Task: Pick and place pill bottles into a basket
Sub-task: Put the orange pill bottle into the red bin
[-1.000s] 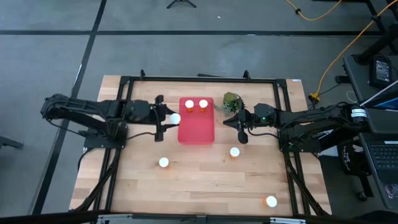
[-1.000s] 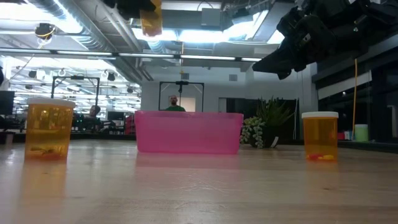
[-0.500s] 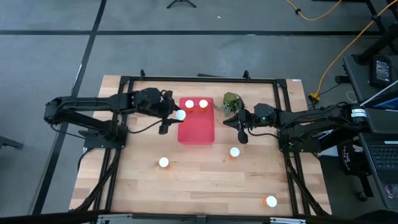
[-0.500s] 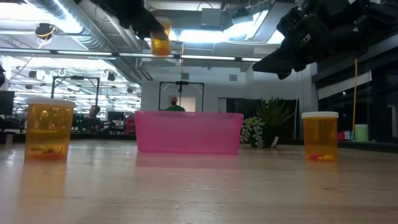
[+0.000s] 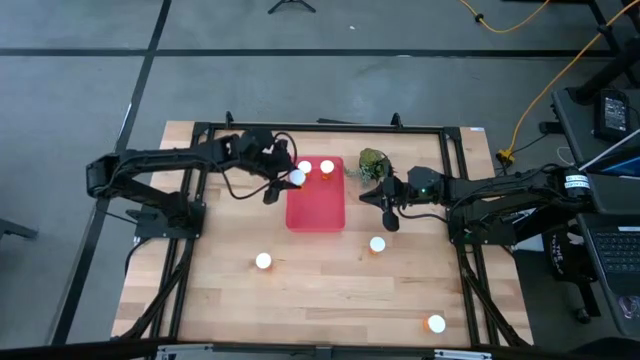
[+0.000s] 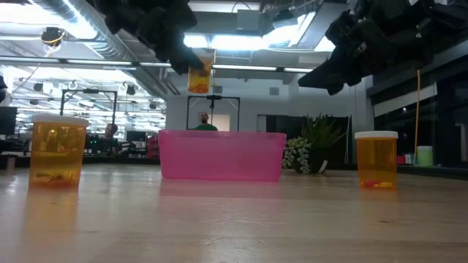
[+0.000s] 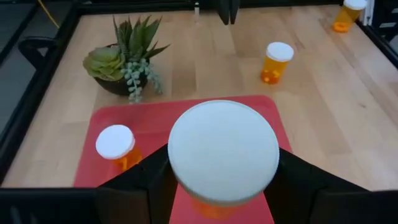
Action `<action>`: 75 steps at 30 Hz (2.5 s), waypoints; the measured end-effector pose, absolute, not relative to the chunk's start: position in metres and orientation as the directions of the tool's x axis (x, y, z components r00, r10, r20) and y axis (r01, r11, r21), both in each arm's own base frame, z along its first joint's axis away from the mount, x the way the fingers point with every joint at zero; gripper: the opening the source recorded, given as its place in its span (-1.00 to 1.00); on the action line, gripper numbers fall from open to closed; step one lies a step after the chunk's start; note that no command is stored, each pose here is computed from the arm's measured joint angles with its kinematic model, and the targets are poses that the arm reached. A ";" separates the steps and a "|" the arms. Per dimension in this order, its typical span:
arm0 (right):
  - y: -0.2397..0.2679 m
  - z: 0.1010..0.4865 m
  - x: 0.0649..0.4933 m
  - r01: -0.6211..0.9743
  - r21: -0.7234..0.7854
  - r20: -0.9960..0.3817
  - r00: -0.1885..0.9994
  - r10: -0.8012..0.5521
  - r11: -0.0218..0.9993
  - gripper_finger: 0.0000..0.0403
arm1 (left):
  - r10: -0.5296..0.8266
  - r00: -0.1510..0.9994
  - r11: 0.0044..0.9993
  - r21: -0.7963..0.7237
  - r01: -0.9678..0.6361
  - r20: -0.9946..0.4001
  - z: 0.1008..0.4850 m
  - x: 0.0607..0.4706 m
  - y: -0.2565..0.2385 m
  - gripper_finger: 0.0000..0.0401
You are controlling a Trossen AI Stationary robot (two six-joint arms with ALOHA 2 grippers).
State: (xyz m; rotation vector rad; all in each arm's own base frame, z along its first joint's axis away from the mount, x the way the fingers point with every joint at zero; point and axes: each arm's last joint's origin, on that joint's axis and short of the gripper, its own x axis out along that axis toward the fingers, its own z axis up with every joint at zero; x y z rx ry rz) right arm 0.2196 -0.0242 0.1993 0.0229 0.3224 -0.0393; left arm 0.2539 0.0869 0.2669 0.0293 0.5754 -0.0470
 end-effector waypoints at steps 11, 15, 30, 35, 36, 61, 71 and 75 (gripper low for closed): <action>-0.024 0.197 0.219 0.045 0.024 -0.341 0.939 -0.034 0.999 -0.86 | -0.044 0.873 0.999 -0.009 0.045 -0.485 0.228 0.245 0.090 -0.02; -0.024 0.197 0.219 0.044 0.023 -0.341 0.939 -0.034 0.999 -0.86 | -0.025 0.908 1.000 -0.010 0.023 -0.419 0.217 0.243 0.089 -0.02; -0.024 0.199 0.220 0.034 -0.008 -0.315 0.948 -0.035 0.999 -0.86 | 0.049 0.928 0.999 0.038 -0.038 -0.371 0.200 0.250 0.092 -0.02; -0.024 0.200 0.220 0.033 -0.012 -0.309 0.950 -0.035 0.999 -0.86 | 0.039 0.897 0.999 -0.003 -0.045 -0.439 0.175 0.260 0.096 -0.02; -0.024 0.200 0.220 0.034 -0.012 -0.309 0.950 -0.036 0.999 -0.86 | 0.037 0.890 0.999 -0.014 -0.048 -0.455 0.170 0.261 0.097 -0.02; -0.024 0.199 0.220 0.027 -0.033 -0.312 0.949 -0.036 0.999 -0.86 | 0.067 0.834 0.996 -0.006 -0.084 -0.547 0.129 0.272 0.103 -0.02; -0.024 0.199 0.220 0.026 -0.037 -0.312 0.949 -0.036 0.999 -0.86 | 0.066 0.833 0.996 -0.007 -0.084 -0.549 0.129 0.272 0.102 -0.02; -0.024 0.199 0.220 0.026 -0.037 -0.312 0.949 -0.036 0.999 -0.86 | 0.066 0.833 0.996 -0.009 -0.084 -0.550 0.129 0.272 0.102 -0.02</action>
